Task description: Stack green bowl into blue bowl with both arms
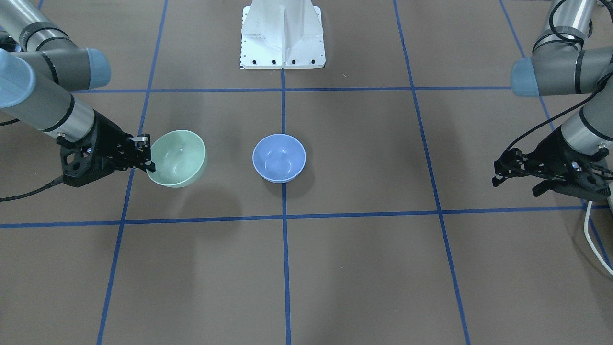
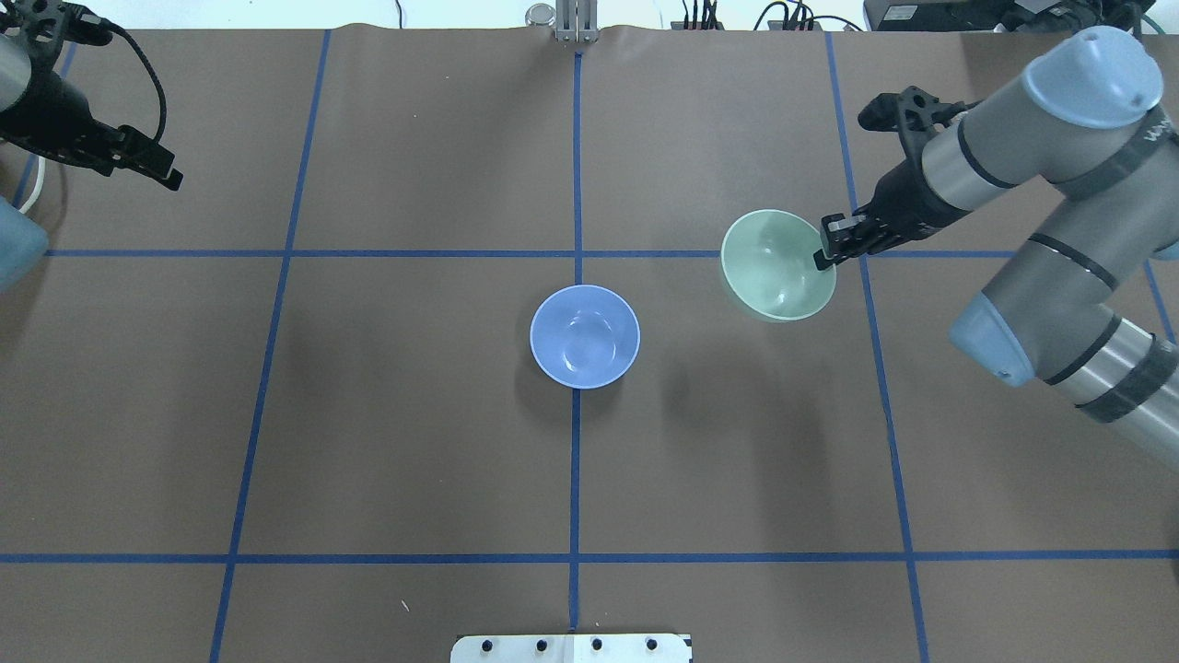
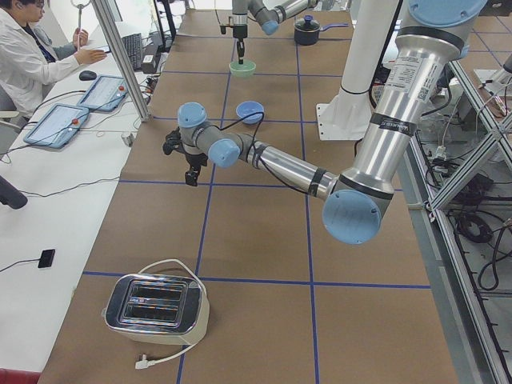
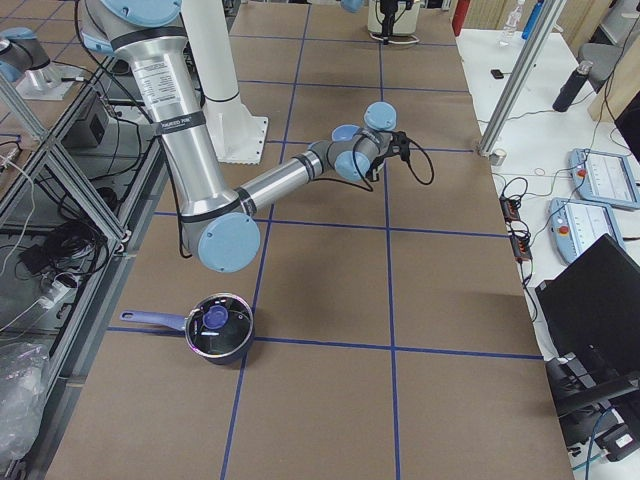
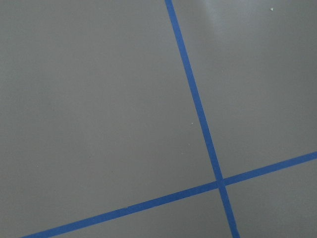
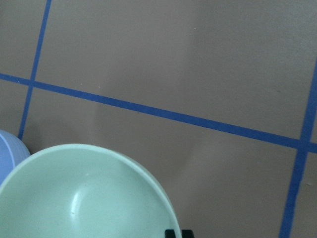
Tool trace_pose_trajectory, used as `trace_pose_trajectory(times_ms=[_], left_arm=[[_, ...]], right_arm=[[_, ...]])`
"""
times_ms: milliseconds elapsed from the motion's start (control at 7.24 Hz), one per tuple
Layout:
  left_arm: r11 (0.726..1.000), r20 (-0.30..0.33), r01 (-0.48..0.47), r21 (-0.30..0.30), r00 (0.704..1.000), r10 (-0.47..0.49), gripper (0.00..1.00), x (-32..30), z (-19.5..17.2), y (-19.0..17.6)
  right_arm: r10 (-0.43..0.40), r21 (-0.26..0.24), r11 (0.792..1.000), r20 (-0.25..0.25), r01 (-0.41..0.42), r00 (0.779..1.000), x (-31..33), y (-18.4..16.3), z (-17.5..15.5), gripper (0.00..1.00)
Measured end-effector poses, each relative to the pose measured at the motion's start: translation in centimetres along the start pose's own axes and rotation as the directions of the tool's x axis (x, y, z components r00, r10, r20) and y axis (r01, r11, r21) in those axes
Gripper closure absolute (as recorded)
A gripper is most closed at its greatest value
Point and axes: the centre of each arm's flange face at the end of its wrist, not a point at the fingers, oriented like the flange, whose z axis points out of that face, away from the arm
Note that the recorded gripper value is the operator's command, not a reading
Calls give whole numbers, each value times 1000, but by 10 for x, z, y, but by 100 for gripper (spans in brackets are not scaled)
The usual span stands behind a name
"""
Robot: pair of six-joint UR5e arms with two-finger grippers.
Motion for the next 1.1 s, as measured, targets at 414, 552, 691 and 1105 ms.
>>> trace_pose_trajectory(times_ms=[414,552,691,1105], left_arm=[[1000,3,5,-6,1000,-5,4,-4,3,0],[1000,4,6,-7,1000,-6,4,-4,4,0],[1000,4,7,-8,1000,-7,4,-5,5,0],[1000,6,10,-10,1000,-10,4,-7,6,0]], right_arm=[[29,-9,1000,-57,-30,998,-98,-6,13,88],[33,-6,999,-57,-33,998,-125,0,23,88],[31,1,1000,-58,-31,998,-149,7,34,88],[17,16,1000,-75,-16,997,-180,23,61,88]])
